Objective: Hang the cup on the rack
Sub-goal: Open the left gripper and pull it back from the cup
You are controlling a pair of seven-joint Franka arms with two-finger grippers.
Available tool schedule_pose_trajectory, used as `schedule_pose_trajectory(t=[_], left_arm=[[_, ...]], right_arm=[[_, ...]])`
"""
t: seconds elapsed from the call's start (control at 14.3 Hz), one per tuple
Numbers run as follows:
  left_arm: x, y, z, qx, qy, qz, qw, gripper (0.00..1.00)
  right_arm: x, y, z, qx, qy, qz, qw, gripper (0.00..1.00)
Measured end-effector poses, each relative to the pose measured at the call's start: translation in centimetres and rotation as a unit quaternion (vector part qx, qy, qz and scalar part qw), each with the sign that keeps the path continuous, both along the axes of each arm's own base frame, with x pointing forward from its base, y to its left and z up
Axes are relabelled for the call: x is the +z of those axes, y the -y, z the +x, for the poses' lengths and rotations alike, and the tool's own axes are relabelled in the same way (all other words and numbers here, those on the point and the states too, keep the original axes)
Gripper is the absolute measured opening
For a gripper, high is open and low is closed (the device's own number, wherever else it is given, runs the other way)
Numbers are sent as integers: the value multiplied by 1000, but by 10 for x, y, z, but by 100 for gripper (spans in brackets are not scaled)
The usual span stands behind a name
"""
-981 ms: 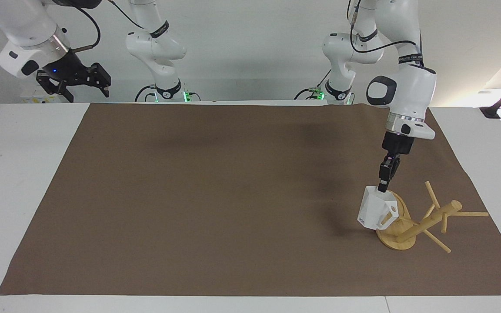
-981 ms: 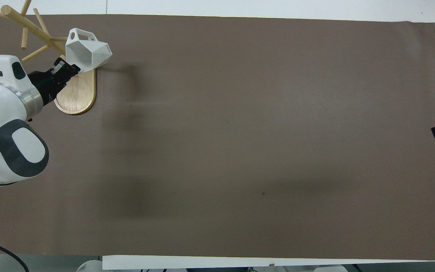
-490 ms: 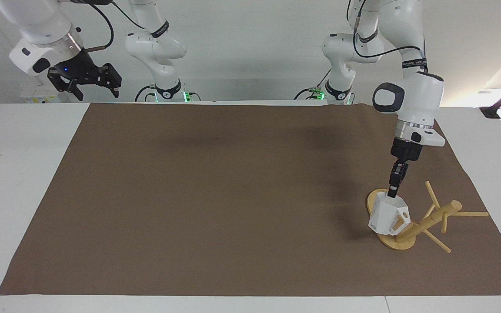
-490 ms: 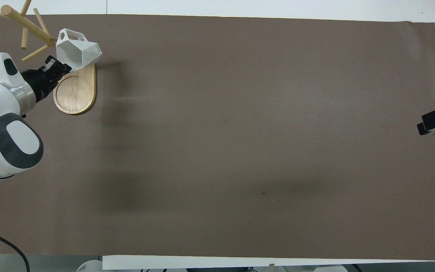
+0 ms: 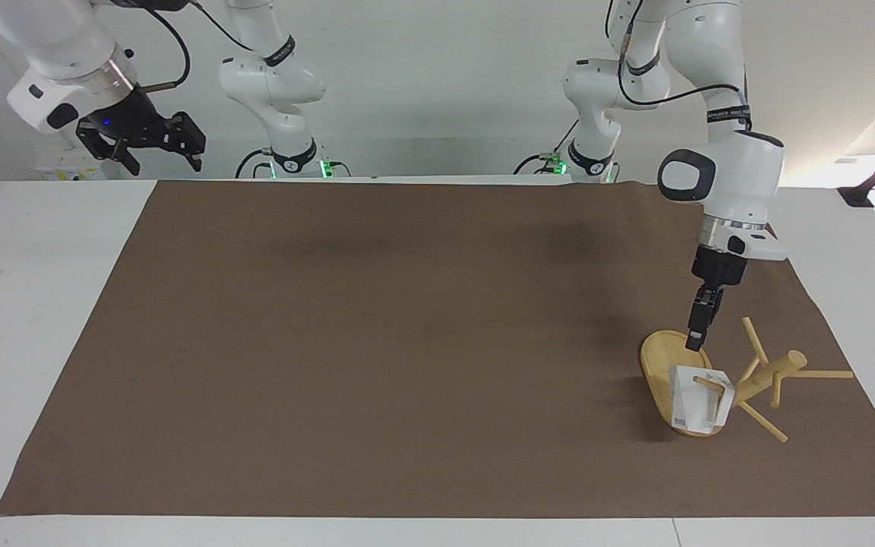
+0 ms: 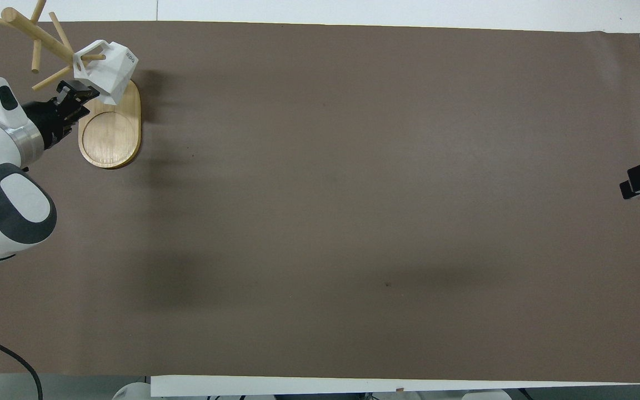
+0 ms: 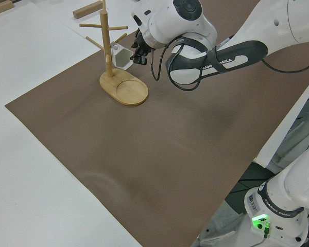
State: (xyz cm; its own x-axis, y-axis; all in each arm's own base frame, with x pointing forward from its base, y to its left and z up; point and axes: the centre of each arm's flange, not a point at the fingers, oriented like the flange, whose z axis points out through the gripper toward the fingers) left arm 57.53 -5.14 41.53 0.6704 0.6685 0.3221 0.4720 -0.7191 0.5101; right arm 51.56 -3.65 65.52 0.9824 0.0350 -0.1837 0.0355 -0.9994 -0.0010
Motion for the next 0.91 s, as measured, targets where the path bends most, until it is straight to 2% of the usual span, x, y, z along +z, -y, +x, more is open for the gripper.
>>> schedule_pose_trajectory(t=[0.07,0.21,0.35,0.56,0.77,0.91], left_arm=[[-1,1,-2,-9,-16,-3,1000,77],[6,-4,-10,-31,-69,-23,997,100],[32,-22,-25,-81,-123,-7,989,100],[100,-35,-48,-149,-181,84,968,100],[154,-34,-58,-208,-228,164,937,100],[173,-25,-59,-276,-250,192,908,100]], right_arm=[[0,0,0,-4,0,-1,1000,100],[0,3,0,-10,0,-1,1000,100],[0,7,-1,-14,0,-1,1000,100],[0,7,-1,-14,-1,-1,1000,100],[0,3,-1,-11,-2,-1,1000,100],[0,0,0,-9,-2,-2,1000,100]])
